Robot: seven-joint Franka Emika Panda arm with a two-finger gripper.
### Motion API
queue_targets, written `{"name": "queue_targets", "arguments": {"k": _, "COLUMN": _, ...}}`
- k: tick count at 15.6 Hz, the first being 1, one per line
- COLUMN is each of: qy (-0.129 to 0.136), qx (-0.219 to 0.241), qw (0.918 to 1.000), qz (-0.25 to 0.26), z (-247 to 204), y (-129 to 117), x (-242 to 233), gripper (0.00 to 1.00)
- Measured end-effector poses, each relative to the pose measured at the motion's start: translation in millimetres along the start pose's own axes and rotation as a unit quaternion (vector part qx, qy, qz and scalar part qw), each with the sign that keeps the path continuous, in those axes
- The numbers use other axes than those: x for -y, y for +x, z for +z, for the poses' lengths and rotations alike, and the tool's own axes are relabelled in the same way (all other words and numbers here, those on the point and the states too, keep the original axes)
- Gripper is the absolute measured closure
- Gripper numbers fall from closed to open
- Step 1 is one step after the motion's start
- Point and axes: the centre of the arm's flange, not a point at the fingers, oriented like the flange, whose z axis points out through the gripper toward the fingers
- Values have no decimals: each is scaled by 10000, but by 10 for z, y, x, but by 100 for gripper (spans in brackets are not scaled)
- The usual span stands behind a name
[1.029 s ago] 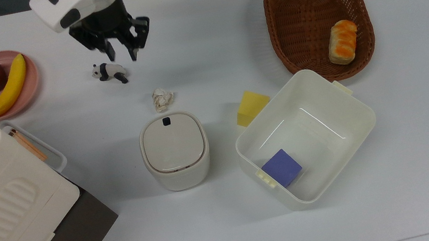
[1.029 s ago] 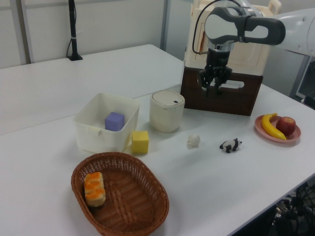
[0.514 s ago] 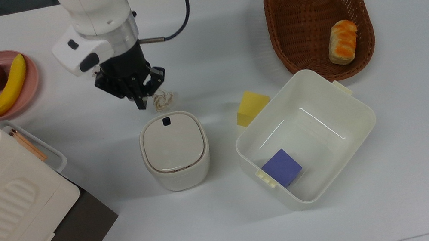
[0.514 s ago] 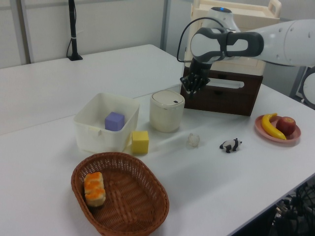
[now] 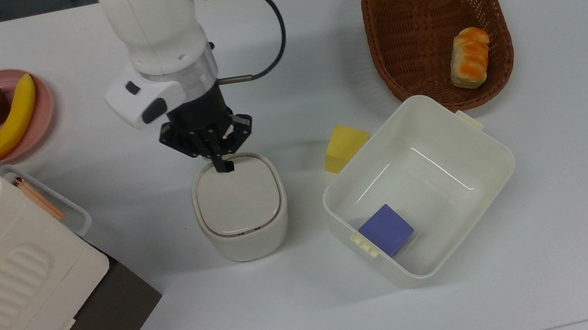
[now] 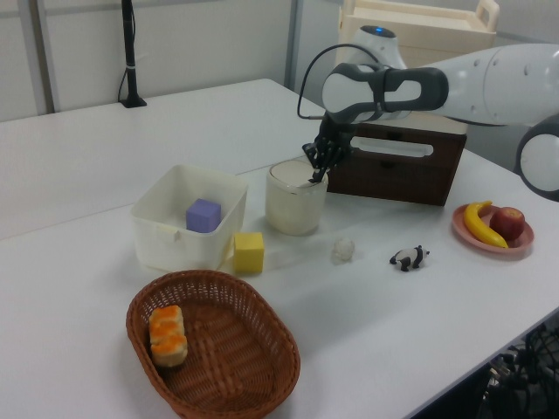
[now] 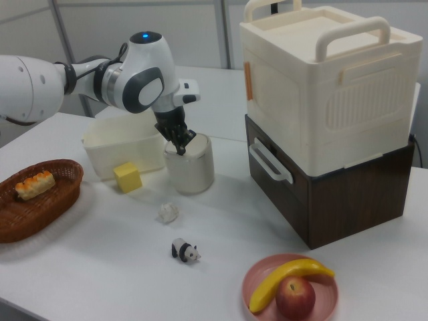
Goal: Open the trash can
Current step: 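Pull the lid up and back to flip it open, then release the lid and raise the gripper away from the can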
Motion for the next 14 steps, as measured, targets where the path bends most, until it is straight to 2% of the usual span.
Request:
{"name": "queue_targets", "arguments": {"k": 9, "qy": 4, "qx": -48, "qw": 10000, "qz": 7, "z": -115, "y": 42, "x": 5, "gripper": 98}}
{"name": "queue_targets", "arguments": {"k": 11, "qy": -5, "qx": 251, "qw": 9997, "qz": 75, "z": -324, "y": -22, "x": -176, "gripper": 90}}
{"name": "queue_targets", "arguments": {"k": 12, "qy": 2, "qx": 420, "qw": 9991, "qz": 44, "z": -477, "y": -74, "x": -284, "gripper": 89}}
{"name": "queue_targets", "arguments": {"k": 13, "qy": 20, "qx": 576, "qw": 9983, "qz": -11, "z": -639, "y": -137, "x": -378, "gripper": 85}}
{"name": "queue_targets", "arguments": {"k": 14, "qy": 44, "qx": 723, "qw": 9974, "qz": -50, "z": -800, "y": -210, "x": -456, "gripper": 75}}
